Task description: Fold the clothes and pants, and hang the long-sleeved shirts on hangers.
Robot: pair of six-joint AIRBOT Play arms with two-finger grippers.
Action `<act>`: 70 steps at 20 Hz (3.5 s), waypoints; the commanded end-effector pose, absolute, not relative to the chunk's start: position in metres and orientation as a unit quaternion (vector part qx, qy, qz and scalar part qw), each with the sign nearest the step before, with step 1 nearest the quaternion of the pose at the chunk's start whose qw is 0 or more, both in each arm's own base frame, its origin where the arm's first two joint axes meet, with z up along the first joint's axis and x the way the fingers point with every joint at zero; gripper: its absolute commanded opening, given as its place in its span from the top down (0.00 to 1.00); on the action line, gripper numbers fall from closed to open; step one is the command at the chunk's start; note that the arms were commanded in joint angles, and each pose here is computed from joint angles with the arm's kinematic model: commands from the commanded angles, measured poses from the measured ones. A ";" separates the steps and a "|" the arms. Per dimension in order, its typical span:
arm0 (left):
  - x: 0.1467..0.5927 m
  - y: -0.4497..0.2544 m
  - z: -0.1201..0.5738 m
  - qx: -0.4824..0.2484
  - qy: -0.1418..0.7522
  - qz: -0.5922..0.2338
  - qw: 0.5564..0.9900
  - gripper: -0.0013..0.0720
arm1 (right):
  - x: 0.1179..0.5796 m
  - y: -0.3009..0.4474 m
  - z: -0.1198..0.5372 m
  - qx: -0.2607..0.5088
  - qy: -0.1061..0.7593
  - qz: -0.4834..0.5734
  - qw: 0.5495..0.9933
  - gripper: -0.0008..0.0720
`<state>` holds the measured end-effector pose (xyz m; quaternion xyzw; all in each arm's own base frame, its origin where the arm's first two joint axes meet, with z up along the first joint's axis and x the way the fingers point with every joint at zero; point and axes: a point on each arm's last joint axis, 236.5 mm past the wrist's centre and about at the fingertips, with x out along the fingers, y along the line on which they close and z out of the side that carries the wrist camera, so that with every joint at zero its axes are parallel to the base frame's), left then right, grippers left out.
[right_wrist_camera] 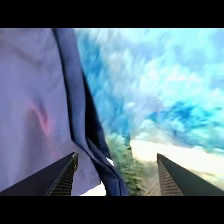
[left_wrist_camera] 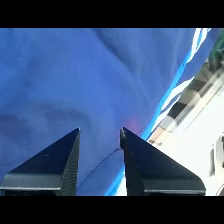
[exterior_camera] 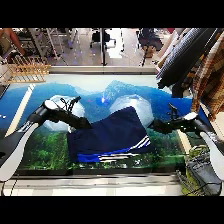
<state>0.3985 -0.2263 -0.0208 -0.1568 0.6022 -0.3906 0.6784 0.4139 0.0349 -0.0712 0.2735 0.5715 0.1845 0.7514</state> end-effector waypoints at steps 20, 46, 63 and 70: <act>0.325 -0.225 -0.115 -0.064 0.725 -0.364 0.581 0.89 | 0.444 0.045 0.029 0.109 0.573 0.204 0.787 0.97; 0.352 -0.144 0.078 -0.153 0.580 -0.332 0.728 0.78 | 0.383 0.254 0.049 0.106 0.595 0.324 0.728 0.21; 0.331 -0.163 -0.096 -0.097 0.737 -0.276 0.610 0.96 | 0.360 0.337 -0.093 0.202 0.725 0.433 0.496 0.90; 0.331 -0.151 0.006 -0.067 0.657 -0.313 0.683 0.96 | 0.403 0.283 0.045 0.162 0.646 0.399 0.631 0.97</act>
